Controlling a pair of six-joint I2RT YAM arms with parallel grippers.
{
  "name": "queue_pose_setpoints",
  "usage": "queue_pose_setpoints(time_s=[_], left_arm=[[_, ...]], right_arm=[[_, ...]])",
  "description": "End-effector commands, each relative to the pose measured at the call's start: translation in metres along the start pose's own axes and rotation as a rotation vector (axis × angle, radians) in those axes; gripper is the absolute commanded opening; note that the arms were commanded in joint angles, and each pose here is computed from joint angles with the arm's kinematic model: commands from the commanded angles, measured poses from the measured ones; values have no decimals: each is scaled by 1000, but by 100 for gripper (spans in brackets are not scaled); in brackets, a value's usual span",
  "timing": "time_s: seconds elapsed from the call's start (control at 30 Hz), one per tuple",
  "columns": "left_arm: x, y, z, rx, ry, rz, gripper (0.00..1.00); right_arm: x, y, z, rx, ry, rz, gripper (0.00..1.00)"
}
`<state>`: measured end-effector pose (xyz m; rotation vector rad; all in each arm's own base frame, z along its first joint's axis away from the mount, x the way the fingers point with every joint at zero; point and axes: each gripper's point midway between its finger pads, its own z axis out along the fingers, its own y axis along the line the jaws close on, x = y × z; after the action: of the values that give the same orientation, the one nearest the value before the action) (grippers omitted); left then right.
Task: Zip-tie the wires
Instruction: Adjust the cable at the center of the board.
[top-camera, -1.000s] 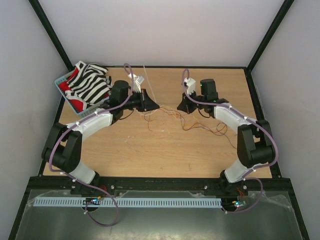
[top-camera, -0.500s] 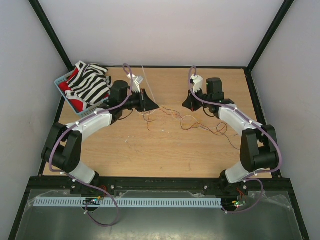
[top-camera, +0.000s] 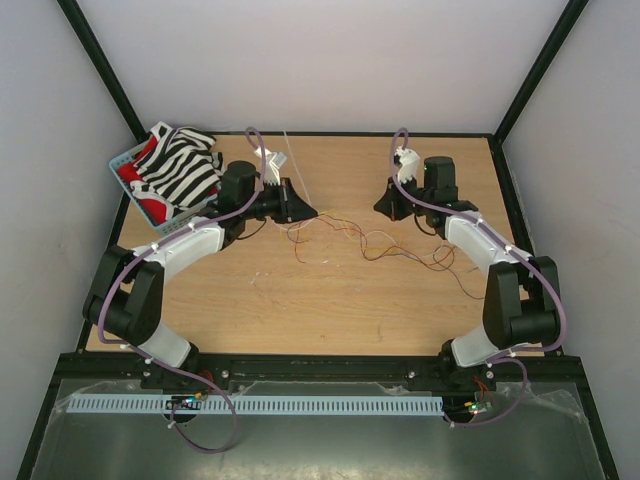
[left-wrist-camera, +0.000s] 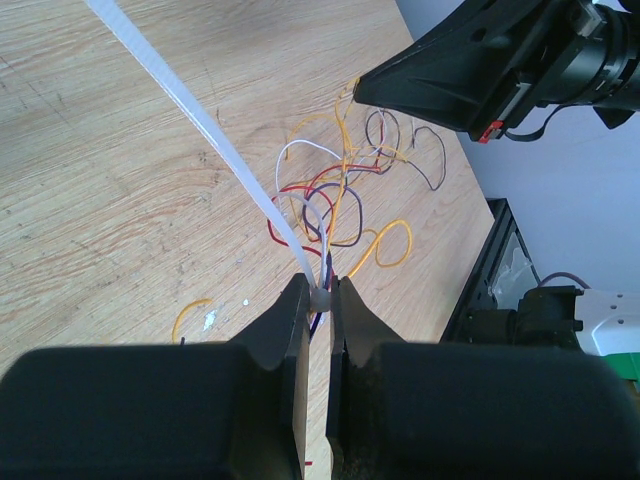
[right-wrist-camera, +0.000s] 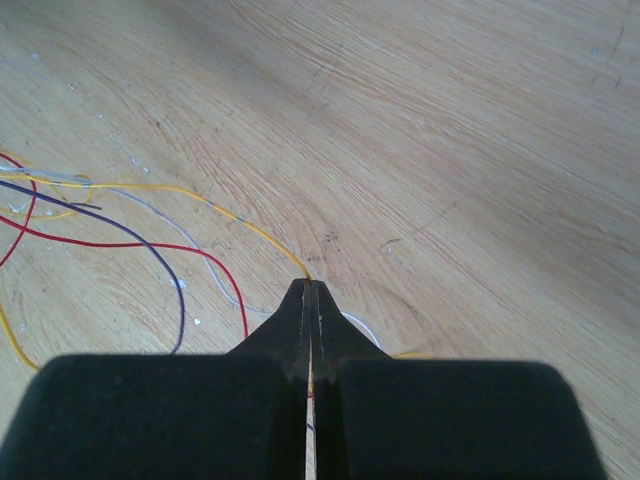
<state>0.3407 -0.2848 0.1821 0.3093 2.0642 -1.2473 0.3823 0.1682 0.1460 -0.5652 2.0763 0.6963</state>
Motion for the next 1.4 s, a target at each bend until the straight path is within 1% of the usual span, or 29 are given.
queue_pose_setpoints(time_s=[0.0, 0.17, 0.2, 0.27, 0.33, 0.47, 0.57, 0.7, 0.83, 0.97, 1.1, 1.27, 1.37], left_arm=[[-10, -10, -6, 21, -30, 26, 0], [-10, -12, -5, 27, -27, 27, 0], [-10, -11, -5, 25, -26, 26, 0], [-10, -11, -5, 26, -28, 28, 0], [-11, -12, -6, 26, -29, 31, 0], [-11, -15, -7, 38, -28, 49, 0], [-12, -20, -6, 60, -23, 72, 0], [-13, -27, -6, 87, -17, 105, 0], [-13, -36, -6, 114, -12, 140, 0], [-13, -45, -7, 143, -6, 165, 0], [-11, -58, -7, 183, 4, 198, 0], [-14, -68, -10, 209, -2, 230, 0], [-14, -73, -12, 225, -1, 242, 0]], right_arm=[[-11, 5, -8, -31, -53, 29, 0], [-16, 19, -8, -113, -68, 23, 0], [-16, 20, -8, -123, -70, 21, 5], [-18, 22, -9, -130, -77, 16, 25], [-21, 22, -13, -114, -83, 8, 38], [-37, 21, -28, -52, -127, 2, 54], [-59, 35, -40, -77, -195, 40, 61], [-85, 61, -54, -170, -257, 139, 63], [-100, 84, -61, -232, -302, 150, 64], [-95, 107, -53, -307, -287, 138, 66], [-94, 121, -47, -370, -287, 194, 66], [-89, 136, -46, -416, -273, 172, 66], [-80, 135, -46, -415, -262, 163, 66]])
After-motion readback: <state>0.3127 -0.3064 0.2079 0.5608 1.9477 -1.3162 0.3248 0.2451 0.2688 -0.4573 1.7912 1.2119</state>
